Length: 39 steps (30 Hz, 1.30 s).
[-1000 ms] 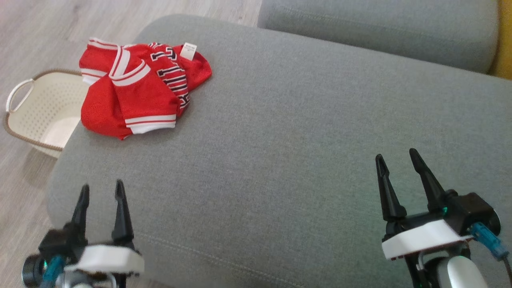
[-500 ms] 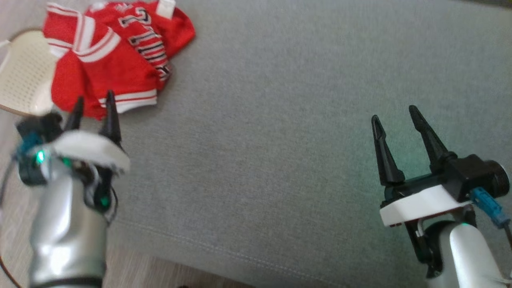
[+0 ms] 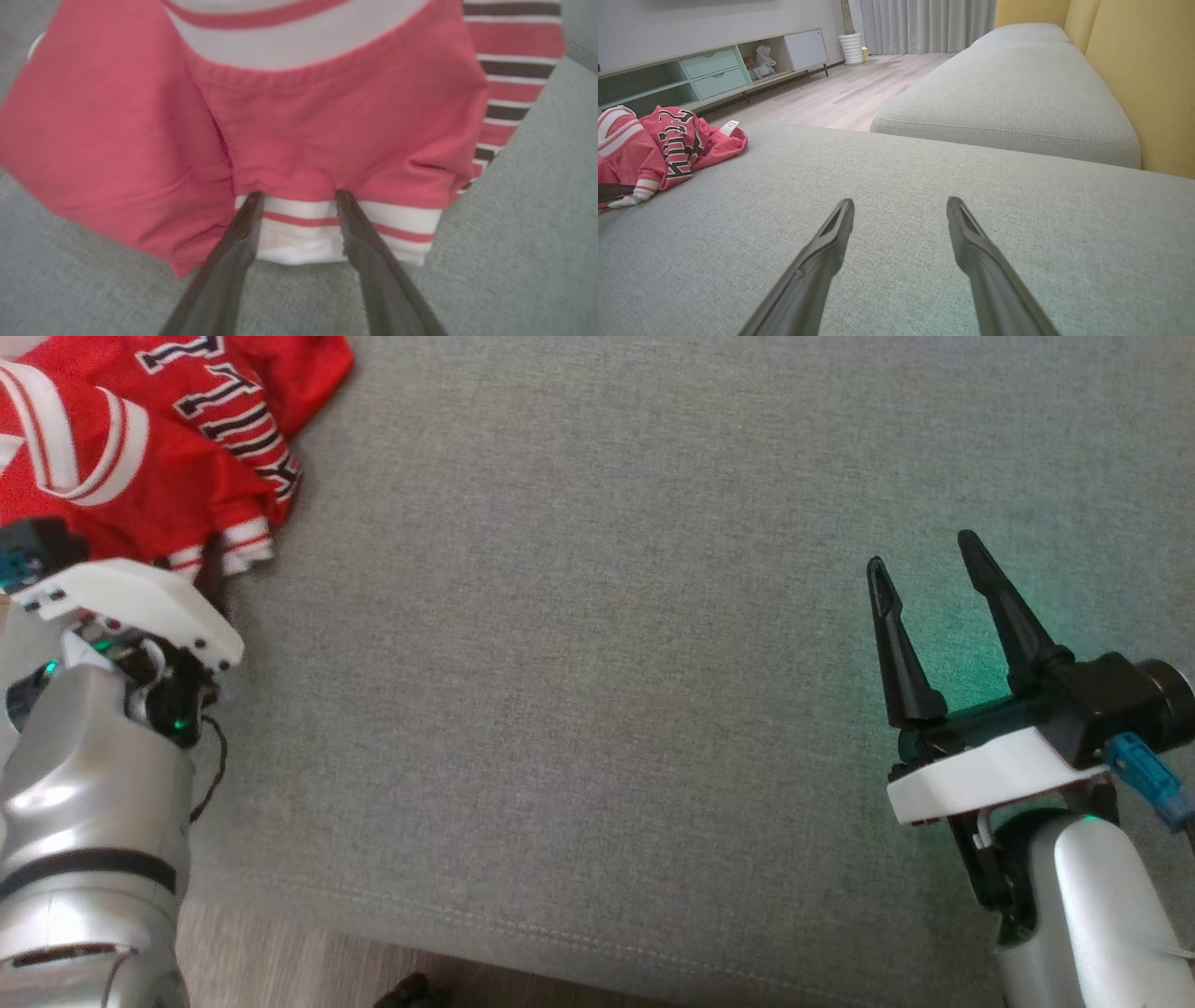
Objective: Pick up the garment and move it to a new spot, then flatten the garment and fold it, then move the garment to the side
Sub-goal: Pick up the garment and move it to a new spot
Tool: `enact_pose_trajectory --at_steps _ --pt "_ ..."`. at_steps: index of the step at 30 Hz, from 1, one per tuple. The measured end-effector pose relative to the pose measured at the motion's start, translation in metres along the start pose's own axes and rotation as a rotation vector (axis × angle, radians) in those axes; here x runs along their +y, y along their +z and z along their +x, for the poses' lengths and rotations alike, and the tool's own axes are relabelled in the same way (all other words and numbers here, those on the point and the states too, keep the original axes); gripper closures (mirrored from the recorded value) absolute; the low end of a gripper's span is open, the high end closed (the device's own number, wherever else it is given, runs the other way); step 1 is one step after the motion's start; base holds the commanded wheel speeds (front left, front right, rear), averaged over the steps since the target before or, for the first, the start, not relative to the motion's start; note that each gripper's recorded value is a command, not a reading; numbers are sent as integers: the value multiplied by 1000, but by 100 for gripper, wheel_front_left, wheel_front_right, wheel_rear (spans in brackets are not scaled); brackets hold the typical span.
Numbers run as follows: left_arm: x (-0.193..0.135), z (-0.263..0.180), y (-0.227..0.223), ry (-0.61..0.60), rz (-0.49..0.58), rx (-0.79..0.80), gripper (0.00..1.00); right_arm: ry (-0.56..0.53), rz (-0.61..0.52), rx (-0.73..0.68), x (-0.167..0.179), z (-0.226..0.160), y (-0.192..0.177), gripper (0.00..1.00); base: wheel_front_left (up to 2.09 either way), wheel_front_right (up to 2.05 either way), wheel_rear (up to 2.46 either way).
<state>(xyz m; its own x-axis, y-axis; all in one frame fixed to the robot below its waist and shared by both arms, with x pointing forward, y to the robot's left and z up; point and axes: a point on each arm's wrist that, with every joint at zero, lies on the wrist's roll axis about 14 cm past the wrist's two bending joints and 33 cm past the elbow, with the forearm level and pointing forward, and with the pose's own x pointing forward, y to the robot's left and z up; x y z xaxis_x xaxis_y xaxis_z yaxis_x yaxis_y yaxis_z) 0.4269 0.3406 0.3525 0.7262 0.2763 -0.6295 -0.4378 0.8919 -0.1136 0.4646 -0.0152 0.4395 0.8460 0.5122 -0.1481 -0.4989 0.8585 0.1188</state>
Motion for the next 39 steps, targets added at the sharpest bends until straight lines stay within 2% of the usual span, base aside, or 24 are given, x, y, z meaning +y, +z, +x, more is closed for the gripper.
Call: enact_pose_trajectory --at_steps 1,9,15,20,25,32,39 --pt "-1 2 1 -1 4 1 100 -3 2 6 -1 0 -2 0 0 0 0" --pt "-1 0 19 0 -12 -130 100 -6 3 11 -2 0 -4 0 0 0 0" --pt "3 -16 60 -8 -16 -311 100 -14 -13 -23 -2 -2 11 0 0 0 0" --pt "12 -53 121 -7 18 -542 100 -12 -24 -63 3 -7 28 0 0 0 0" --pt "14 -94 144 -6 57 -701 100 -16 -27 -88 7 -17 38 0 0 0 0" --pt "-5 -152 141 -61 108 -851 100 -39 -35 -148 8 -35 59 0 0 0 0" --pt "-28 -202 107 -131 108 -846 100 -84 -16 -153 4 -65 59 0 0 0 0"
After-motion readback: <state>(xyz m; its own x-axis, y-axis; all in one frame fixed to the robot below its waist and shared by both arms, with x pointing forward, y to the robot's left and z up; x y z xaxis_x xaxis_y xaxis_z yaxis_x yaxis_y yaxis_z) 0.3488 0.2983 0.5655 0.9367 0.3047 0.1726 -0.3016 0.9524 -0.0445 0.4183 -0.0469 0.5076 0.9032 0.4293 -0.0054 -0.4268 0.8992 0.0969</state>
